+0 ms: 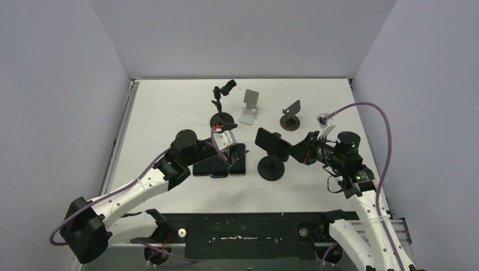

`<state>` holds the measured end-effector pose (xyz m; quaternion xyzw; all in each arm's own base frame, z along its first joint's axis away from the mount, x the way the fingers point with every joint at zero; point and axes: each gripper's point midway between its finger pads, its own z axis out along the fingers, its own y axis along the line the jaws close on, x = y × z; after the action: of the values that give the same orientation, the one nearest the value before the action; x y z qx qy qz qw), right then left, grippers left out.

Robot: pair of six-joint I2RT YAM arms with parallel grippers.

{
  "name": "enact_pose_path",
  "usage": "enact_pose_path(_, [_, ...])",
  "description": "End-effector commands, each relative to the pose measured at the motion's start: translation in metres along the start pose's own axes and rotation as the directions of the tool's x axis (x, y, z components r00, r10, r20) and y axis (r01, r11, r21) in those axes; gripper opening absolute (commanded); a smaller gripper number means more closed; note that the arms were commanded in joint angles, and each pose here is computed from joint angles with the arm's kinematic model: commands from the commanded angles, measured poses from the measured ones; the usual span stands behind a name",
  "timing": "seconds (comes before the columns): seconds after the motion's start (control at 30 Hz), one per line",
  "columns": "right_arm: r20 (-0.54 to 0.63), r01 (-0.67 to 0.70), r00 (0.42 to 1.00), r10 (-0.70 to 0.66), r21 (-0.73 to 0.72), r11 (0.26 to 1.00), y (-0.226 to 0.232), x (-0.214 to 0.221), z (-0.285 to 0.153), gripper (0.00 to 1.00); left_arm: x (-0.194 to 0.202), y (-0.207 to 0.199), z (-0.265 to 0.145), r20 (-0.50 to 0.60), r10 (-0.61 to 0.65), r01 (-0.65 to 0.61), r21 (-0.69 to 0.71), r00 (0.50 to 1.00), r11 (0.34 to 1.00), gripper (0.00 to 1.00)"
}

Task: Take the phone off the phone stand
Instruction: Move the phone stand with the phone to the center of the board, then adjust the phone stand with the phone at the center of the board.

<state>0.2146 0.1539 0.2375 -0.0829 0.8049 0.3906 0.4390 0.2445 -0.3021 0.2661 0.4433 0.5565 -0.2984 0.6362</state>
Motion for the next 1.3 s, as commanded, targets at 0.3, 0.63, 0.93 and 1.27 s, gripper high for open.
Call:
enact_pose_path(0.3, [-0.073, 0.045, 0.996, -0.042, 0.039, 0.998, 0.012, -0.016, -0.012, 0.00, 0.009, -0.015, 0.041, -0.085, 0.511, -0.482, 0.232, 0.855, 0.845, 0.97])
enact_pose_path(0.63, [-0.090, 0.063, 0.994, -0.060, 0.021, 0.998, 0.021, -0.021, -0.014, 0.00, 0.032, -0.023, 0.068, -0.121, 0.562, -0.509, 0.304, 0.818, 0.805, 0.97])
enact_pose_path(0.93, [-0.139, 0.071, 0.988, -0.062, 0.061, 0.996, 0.001, 0.003, -0.010, 0.00, 0.035, -0.022, 0.087, -0.122, 0.568, -0.512, 0.310, 0.814, 0.801, 0.97])
enact_pose_path(1.27, [-0.142, 0.078, 0.987, -0.069, 0.058, 0.995, 0.003, 0.002, -0.012, 0.00, 0.036, -0.018, 0.099, -0.120, 0.600, -0.546, 0.304, 0.791, 0.781, 0.97])
